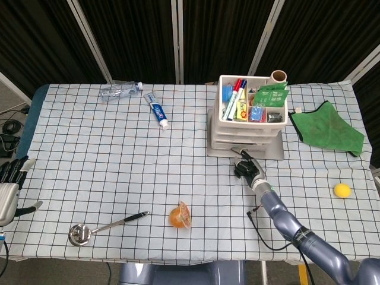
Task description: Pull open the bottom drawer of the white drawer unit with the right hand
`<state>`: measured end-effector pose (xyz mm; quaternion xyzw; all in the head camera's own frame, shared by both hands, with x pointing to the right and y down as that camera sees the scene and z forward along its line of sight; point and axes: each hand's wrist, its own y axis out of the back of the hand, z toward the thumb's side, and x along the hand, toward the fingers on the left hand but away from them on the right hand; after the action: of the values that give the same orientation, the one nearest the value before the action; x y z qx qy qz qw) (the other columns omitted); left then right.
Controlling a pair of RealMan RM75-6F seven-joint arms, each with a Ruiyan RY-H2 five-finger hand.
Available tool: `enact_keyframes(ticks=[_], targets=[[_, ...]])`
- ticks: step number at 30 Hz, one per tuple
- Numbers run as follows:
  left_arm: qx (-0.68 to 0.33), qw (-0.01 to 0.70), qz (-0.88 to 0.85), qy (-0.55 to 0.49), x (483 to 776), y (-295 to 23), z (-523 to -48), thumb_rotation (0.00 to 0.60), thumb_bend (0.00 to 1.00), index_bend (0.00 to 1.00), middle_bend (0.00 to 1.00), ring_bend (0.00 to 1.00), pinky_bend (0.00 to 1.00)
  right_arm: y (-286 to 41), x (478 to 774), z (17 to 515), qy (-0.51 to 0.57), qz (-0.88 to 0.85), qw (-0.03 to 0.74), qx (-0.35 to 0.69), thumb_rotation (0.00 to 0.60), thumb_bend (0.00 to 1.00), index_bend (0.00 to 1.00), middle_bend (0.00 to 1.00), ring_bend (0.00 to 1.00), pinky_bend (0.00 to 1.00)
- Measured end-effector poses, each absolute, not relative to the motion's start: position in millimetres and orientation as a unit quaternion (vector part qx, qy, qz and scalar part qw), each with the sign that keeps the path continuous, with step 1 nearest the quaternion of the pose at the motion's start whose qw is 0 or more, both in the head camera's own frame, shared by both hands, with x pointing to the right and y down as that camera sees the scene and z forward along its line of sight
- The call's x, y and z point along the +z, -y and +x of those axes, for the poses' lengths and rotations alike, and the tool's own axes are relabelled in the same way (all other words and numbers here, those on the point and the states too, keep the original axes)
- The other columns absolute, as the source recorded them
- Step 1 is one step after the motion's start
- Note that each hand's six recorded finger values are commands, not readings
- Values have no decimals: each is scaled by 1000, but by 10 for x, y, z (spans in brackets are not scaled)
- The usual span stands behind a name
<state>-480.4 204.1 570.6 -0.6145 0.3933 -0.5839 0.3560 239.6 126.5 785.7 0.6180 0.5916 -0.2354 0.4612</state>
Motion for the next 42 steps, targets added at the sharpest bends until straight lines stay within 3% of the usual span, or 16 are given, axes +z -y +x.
enact_keyframes(ticks=[34,42], targets=[[-582,359,-618,-389,5701,-2057,-4768,600,55,0,0,0,0,-1623,7816,2224,-552,638,476,-247,600,526,312,970,942,886],[-580,359,-620,-387,5700,-2066,-4750,600,55,0,0,0,0,-1696,7780,2246,-547,656,449,-263,600,494,202,960,941,883]])
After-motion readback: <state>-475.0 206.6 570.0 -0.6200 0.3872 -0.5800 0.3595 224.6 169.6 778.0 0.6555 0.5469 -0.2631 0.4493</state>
